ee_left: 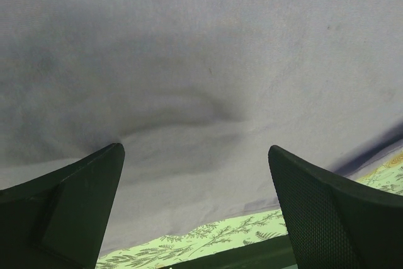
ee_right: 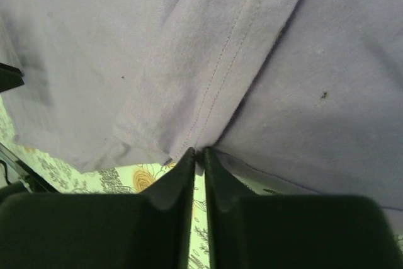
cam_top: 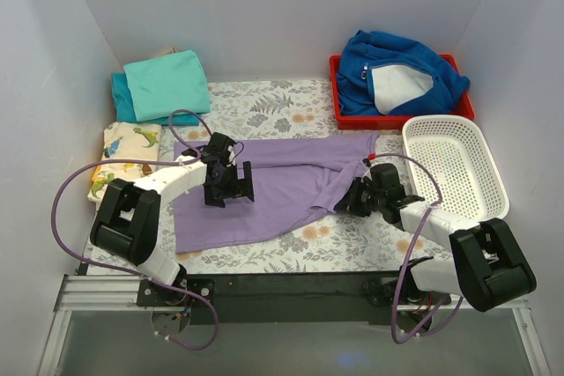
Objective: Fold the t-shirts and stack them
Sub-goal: Fold the tshirt
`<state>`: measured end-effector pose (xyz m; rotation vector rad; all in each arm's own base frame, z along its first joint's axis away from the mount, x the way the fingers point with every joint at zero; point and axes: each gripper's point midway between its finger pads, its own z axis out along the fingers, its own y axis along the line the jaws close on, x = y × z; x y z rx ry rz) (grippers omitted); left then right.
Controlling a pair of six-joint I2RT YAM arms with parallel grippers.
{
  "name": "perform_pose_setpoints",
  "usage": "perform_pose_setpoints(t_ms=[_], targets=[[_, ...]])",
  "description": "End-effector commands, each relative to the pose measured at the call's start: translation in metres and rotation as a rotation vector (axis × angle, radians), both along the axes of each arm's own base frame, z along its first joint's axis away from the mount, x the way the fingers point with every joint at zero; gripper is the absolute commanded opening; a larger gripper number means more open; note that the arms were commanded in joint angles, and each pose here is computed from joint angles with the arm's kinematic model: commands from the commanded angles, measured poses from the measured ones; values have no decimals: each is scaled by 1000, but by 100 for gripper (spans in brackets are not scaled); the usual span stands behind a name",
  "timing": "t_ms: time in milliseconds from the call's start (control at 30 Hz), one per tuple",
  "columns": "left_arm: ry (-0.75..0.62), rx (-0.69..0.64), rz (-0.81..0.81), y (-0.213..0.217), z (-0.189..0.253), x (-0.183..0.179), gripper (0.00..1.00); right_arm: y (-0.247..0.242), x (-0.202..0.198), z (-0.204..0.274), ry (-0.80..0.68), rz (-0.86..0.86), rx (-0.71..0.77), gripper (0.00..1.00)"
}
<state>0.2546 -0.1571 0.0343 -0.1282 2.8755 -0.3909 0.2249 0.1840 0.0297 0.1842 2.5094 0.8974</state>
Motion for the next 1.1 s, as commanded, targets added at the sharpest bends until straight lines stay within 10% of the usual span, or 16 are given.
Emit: perform_pose_setpoints(t_ms=[0, 1067], targets=[[-27, 9, 11, 3, 8, -2, 98, 9, 14, 18, -81, 23, 32, 10], [-102, 99, 138, 28, 57, -1, 98, 7, 143, 71, -373, 42, -190, 1]])
